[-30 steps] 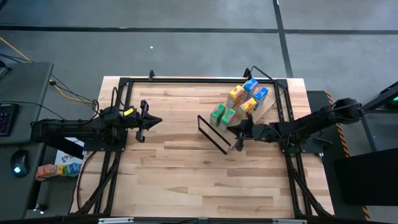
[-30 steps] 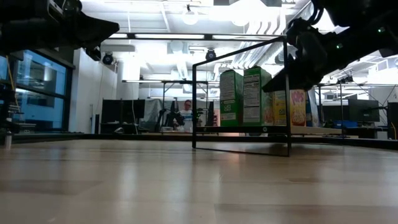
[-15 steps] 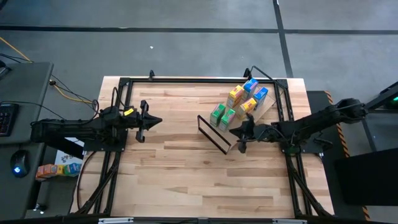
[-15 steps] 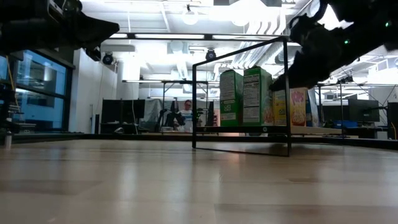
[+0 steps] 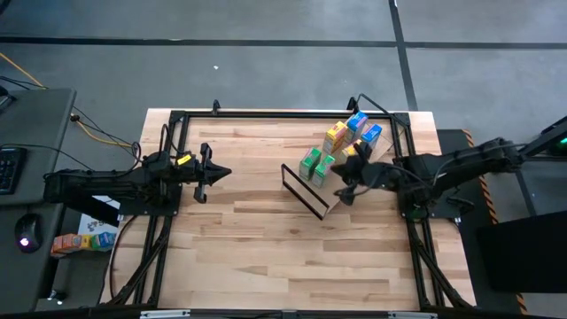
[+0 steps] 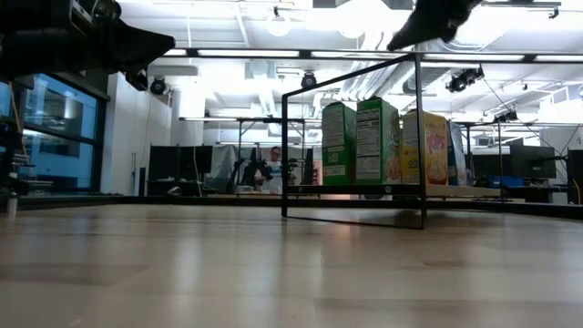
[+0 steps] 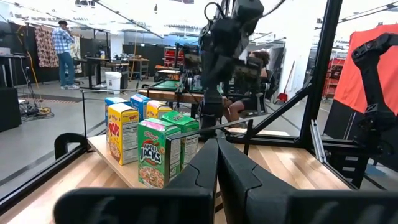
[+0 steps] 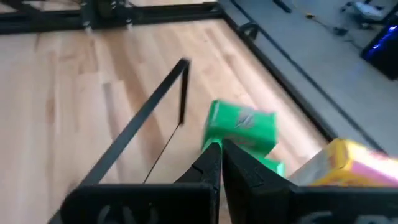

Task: Stack cereal on shelf
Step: Adjust the stock cereal boxes on the shelf

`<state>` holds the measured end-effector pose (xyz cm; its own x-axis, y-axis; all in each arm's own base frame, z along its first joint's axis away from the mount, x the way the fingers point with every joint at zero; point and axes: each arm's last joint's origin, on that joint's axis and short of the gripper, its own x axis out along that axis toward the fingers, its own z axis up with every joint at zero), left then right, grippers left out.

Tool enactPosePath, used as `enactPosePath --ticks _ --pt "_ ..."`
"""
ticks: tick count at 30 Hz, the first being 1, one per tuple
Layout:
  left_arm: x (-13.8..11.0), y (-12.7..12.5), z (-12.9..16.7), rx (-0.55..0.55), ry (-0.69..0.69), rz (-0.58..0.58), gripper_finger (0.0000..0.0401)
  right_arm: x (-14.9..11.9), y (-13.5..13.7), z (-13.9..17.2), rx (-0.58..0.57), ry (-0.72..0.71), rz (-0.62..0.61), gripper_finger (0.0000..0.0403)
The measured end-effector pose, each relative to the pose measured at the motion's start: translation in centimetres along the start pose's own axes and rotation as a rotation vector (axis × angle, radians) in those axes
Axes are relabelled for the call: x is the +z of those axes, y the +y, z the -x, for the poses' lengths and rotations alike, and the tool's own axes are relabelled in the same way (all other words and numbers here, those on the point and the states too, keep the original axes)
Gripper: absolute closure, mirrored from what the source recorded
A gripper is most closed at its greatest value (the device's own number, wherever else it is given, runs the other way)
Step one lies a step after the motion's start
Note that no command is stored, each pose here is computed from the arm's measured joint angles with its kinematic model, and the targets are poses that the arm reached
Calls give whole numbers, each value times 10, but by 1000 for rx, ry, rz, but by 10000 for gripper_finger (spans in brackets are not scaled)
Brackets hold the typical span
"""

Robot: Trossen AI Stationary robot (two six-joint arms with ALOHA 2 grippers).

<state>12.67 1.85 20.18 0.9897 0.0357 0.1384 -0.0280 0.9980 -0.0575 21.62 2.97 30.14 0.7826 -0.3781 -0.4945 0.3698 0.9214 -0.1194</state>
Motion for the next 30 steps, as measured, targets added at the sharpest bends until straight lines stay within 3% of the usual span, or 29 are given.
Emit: enactPosePath --ticks 4,8,19,22,30 --pt "0 0 0 0 0 0 401 14 -6 -9 -57 43 22 403" --pt "0 0 0 0 5 1 401 11 -16 -20 -122 136 28 403" --pt "-1 0 0 1 7 1 401 -28 -34 -9 -275 533 -84 403" --pt "-1 0 0 1 7 2 401 -37 -37 -7 -367 561 -105 403" --pt "-1 0 0 4 13 2 401 -86 -47 -21 -438 622 -96 403"
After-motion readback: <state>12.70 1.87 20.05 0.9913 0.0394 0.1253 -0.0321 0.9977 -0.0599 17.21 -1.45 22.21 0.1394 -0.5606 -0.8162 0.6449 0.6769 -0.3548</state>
